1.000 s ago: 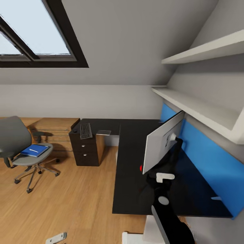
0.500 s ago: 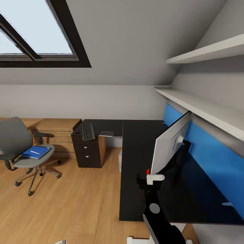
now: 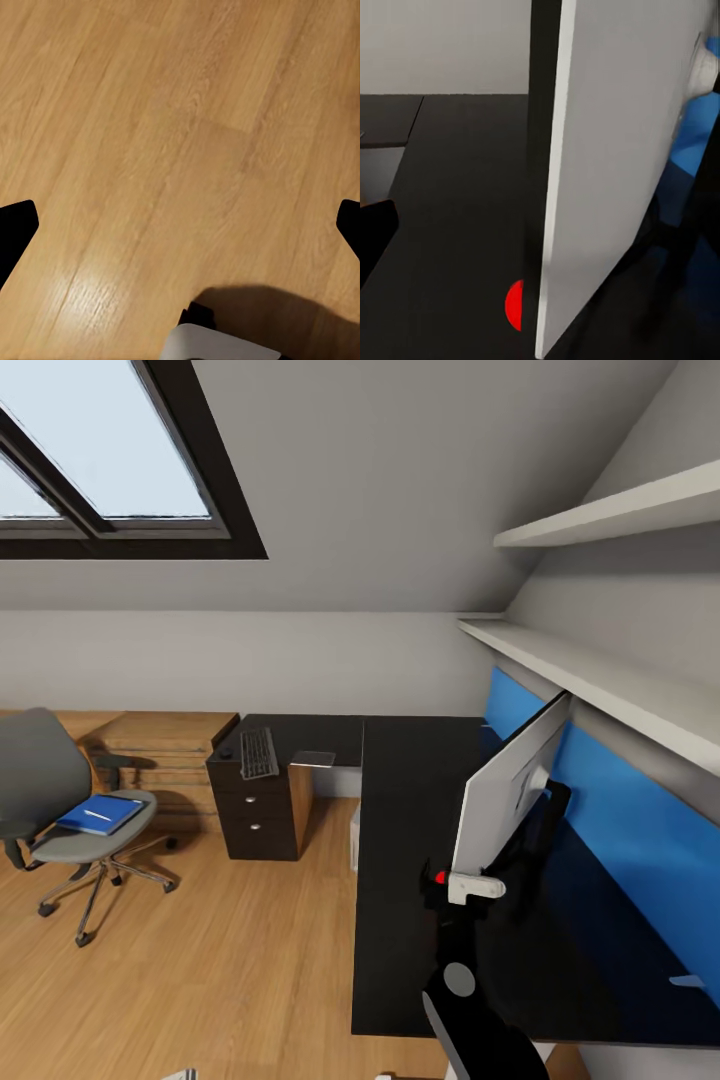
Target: In the bedroom, organize the workspace by keeping the computer under the desk, ensuring the monitor is on the desk, placing the keyboard on the desk next to the monitor, placing the mouse on the desk next to the keyboard, moving the folder from the swivel chair onto the desk next to the mouse, stacking the notebook on top of the folder with the pen on top of the notebook, and positioning the swivel chair next to the desk.
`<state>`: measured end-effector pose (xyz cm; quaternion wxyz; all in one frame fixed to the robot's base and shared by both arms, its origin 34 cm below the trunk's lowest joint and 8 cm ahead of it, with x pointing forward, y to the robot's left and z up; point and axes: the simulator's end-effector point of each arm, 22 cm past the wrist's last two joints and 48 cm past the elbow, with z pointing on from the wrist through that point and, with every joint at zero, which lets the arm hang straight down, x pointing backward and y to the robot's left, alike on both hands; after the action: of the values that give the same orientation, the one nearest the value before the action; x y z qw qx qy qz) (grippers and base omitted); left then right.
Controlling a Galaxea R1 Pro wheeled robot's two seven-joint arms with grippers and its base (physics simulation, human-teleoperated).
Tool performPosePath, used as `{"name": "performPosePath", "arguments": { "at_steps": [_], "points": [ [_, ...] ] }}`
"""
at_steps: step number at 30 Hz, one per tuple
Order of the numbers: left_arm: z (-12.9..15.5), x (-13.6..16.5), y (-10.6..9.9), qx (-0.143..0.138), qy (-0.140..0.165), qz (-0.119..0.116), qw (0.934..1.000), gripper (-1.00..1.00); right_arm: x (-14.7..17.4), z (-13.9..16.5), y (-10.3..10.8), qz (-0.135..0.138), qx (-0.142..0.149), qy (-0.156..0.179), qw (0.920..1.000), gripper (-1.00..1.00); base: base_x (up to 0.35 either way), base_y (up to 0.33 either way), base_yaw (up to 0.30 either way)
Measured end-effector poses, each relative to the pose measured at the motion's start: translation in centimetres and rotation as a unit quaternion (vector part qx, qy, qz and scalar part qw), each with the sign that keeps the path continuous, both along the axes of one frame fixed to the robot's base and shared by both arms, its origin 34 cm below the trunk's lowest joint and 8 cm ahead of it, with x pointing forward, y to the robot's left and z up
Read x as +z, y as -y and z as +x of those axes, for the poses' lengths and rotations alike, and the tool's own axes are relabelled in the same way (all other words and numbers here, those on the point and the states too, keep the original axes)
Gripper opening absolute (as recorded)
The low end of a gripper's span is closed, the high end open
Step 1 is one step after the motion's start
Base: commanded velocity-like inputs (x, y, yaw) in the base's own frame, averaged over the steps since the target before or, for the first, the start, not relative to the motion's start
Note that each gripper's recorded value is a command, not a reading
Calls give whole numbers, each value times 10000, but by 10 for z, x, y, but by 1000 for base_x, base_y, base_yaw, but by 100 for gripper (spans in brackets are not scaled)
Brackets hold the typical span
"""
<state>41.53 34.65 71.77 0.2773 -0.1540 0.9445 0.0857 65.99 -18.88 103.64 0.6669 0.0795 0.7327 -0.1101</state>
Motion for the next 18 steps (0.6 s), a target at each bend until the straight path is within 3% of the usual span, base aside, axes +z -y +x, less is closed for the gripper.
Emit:
{"name": "performPosePath", "arguments": {
  "at_steps": [8,12,14,15,18],
  "points": [
    [0,0,1,-1,-3,-7,10000,100,-2,0,15,32,-194,-36,9998,100,1,0,0],
    [0,0,1,-5,-3,-4,10000,100,-9,10,16,-94,-196,-309,9993,100,0,0,0],
    [0,0,1,-7,-3,-3,10000,100,-6,24,16,-189,-189,-414,9988,100,0,0,0],
    [0,0,1,-8,-5,-2,10000,100,-7,47,18,-357,-188,-596,9974,100,0,0,0],
    [0,0,1,-8,-3,-2,10000,100,-8,67,21,-493,-195,-724,9960,100,0,0,0]
  ]
}}
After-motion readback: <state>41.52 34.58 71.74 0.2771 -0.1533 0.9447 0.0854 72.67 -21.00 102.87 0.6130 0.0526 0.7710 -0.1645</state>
